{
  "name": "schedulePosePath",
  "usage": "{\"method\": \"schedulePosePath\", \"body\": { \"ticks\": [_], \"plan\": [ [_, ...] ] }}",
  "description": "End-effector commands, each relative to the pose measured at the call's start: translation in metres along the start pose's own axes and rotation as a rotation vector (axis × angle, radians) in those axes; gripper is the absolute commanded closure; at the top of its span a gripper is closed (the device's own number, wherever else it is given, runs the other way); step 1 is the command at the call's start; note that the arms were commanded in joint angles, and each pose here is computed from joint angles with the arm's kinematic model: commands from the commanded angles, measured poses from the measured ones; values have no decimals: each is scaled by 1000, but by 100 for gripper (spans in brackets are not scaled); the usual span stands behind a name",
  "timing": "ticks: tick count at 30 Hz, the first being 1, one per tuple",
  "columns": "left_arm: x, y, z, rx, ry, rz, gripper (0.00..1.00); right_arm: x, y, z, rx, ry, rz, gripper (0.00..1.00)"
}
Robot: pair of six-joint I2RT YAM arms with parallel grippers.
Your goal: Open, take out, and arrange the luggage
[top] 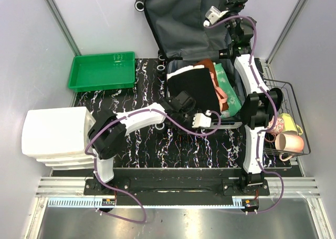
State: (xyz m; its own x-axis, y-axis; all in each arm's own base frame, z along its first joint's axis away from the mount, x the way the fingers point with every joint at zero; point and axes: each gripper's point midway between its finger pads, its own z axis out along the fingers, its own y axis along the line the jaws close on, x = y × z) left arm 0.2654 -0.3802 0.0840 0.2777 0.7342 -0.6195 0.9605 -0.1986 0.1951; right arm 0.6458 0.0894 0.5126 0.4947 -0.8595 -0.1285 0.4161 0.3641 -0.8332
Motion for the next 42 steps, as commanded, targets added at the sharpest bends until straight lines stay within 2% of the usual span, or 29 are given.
{"method": "schedulePosePath", "body": {
  "ticks": [1,5,6,7,8,9,11,12,14,15,17,18,20,21,22,24,25,27,28,30,31,33,36,38,42],
  "plan": [
    [-58,37,-39,-123,-176,7,28,-13,-40,-11,60,-14,33,24],
    [-71,67,-96,-233,-255,-104,16,-16,-25,-29,-6,-2,70,20],
    [-72,77,-114,-265,-278,-129,11,-13,-7,-38,-53,16,93,19],
    [-73,81,-126,-282,-298,-181,10,-18,-18,-43,-49,15,103,18],
    [-78,85,-146,-315,-326,-196,1,-19,-17,-48,-56,26,131,17],
    [-73,97,-165,-363,-345,-235,1,-15,1,-58,-106,51,155,17],
    [-69,108,-195,-426,-388,-358,1,-20,-12,-68,-100,63,182,16],
    [-50,122,-213,-485,-383,-427,1,-16,1,-78,-133,95,208,14],
    [-29,133,-230,-529,-373,-536,1,-22,-10,-88,-141,120,274,12],
    [0,140,-242,-562,-342,-604,1,-19,5,-98,-197,160,315,11],
    [38,150,-246,-601,-287,-692,1,-26,-6,-109,-208,188,411,11],
    [67,155,-256,-634,-250,-754,1,-26,11,-121,-279,221,453,10],
    [104,169,-258,-667,-194,-833,1,-38,5,-133,-301,229,537,10],
    [133,175,-268,-706,-165,-900,1,-42,22,-145,-369,242,575,10],
    [157,181,-260,-703,-151,-980,2,-48,15,-151,-372,239,593,10],
    [189,197,-279,-760,-150,-1077,4,-54,34,-169,-437,260,656,10],
    [212,202,-265,-739,-138,-1166,5,-59,31,-173,-438,256,667,10],
    [232,217,-278,-778,-149,-1226,6,-60,41,-185,-465,282,694,10],
    [254,220,-264,-768,-120,-1269,5,-60,43,-188,-471,290,699,10],
    [271,233,-269,-818,-96,-1270,6,-60,48,-194,-485,315,725,10],
    [294,234,-263,-824,-80,-1319,7,-60,49,-195,-489,321,730,11],
    [314,243,-268,-879,-73,-1354,11,-61,51,-199,-496,327,740,11],
    [337,240,-251,-881,-19,-1371,16,-61,56,-204,-512,332,742,11],
    [344,229,-233,-832,-10,-1413,18,-61,60,-206,-521,336,743,11],
    [340,205,-207,-720,-27,-1485,28,-59,64,-204,-525,337,738,11]
  ]
}}
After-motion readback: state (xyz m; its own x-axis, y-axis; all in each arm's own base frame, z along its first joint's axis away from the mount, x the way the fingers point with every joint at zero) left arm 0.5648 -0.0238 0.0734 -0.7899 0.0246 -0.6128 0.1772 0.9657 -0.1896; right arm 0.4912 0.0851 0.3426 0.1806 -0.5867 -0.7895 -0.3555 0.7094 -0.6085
